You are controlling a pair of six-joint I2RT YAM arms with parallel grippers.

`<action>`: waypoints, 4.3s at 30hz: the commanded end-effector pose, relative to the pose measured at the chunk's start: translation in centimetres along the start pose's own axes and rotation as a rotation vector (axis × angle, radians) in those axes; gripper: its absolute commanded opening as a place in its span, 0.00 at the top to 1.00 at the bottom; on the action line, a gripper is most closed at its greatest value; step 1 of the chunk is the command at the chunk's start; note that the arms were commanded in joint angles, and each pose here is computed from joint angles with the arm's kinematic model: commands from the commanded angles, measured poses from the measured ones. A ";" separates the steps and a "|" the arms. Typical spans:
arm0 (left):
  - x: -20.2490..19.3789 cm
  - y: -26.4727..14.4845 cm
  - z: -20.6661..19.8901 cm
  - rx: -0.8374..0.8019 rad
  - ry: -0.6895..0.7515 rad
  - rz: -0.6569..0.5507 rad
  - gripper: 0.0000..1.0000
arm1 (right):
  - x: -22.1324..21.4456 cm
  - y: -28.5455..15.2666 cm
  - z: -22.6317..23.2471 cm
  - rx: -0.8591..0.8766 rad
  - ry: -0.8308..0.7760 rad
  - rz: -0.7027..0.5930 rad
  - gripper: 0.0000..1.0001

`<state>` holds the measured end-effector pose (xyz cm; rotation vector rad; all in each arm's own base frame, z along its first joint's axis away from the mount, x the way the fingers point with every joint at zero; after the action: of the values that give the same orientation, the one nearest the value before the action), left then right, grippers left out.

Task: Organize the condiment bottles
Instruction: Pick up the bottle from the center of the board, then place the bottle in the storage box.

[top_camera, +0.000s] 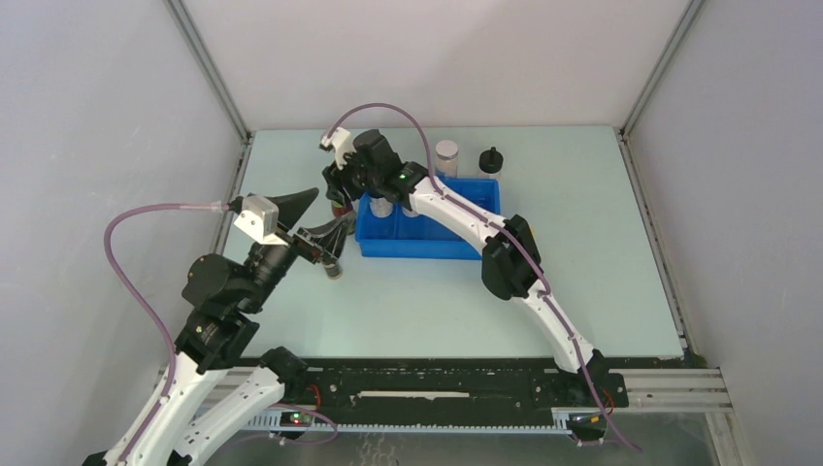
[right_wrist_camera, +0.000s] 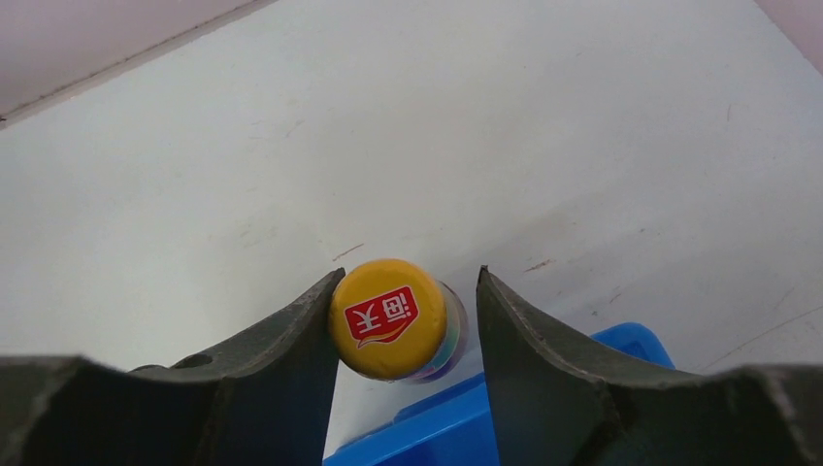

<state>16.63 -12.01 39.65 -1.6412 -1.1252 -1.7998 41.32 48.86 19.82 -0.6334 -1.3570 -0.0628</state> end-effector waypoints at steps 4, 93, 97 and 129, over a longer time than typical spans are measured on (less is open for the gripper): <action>-0.1 0.2 0.0 0.003 0.018 -0.012 0.15 | 0.9 -0.2 -0.2 0.011 0.010 -0.018 0.53; 2.6 -1.6 1.6 0.177 -0.110 -0.062 0.20 | 17.8 -19.7 6.0 -0.183 -0.171 -0.352 1.00; 2.4 -1.2 1.5 0.177 -0.126 -0.047 0.20 | 16.8 -21.9 5.9 -0.228 -0.148 -0.348 1.00; -0.9 0.3 1.6 0.173 -0.124 0.018 0.21 | 8.9 -30.8 -7.1 -0.658 0.035 -0.359 1.00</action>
<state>17.88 -10.87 38.26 -1.6720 -1.2481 -1.5335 37.38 24.42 31.85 -1.0666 -1.3151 -0.5602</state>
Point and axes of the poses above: each gripper's point midway between its finger pads, its own y axis out along the fingers, its own z axis along the line the jaws close on, x = y × z, the point moved 5 cm from there along -y, back along the fingers, and after that the axes turned 1 degree about y, right-handed, at the moved point
